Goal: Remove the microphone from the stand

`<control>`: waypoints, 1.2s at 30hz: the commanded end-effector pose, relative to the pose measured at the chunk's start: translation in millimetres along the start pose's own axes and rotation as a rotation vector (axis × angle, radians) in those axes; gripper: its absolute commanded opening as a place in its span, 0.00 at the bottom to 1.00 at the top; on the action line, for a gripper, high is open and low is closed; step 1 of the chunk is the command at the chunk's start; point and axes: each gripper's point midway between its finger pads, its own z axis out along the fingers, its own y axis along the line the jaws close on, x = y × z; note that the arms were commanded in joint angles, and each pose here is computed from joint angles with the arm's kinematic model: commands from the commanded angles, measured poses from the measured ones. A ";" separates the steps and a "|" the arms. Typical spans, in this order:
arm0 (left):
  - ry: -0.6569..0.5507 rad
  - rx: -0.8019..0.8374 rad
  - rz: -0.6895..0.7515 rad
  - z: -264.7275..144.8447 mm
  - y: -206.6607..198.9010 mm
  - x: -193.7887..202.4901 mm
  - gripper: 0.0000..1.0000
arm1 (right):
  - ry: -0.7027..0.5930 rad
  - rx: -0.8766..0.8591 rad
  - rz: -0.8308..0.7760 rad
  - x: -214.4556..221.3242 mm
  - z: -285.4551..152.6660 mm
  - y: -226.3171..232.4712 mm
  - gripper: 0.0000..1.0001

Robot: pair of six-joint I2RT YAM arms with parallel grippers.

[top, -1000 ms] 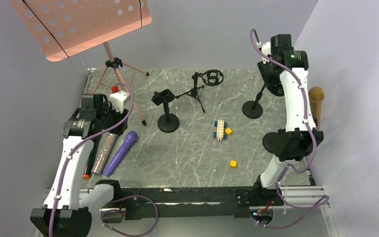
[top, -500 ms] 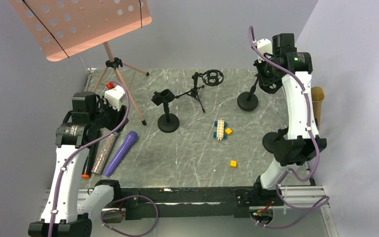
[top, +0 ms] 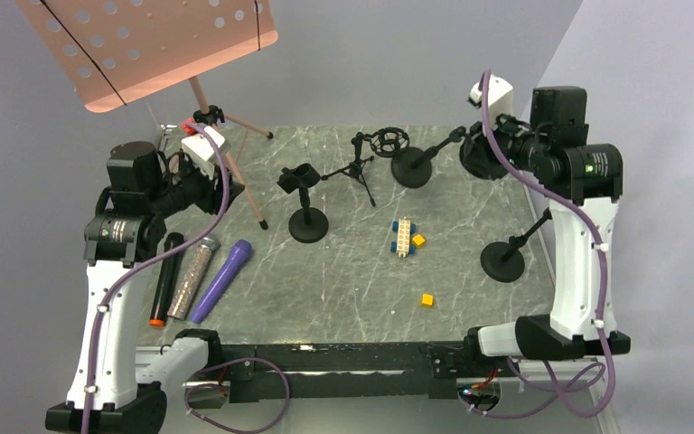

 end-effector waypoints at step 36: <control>-0.193 0.705 0.133 17.2 -159.8 59.3 0.59 | 0.084 -0.716 -0.577 34.6 39.3 205.9 0.01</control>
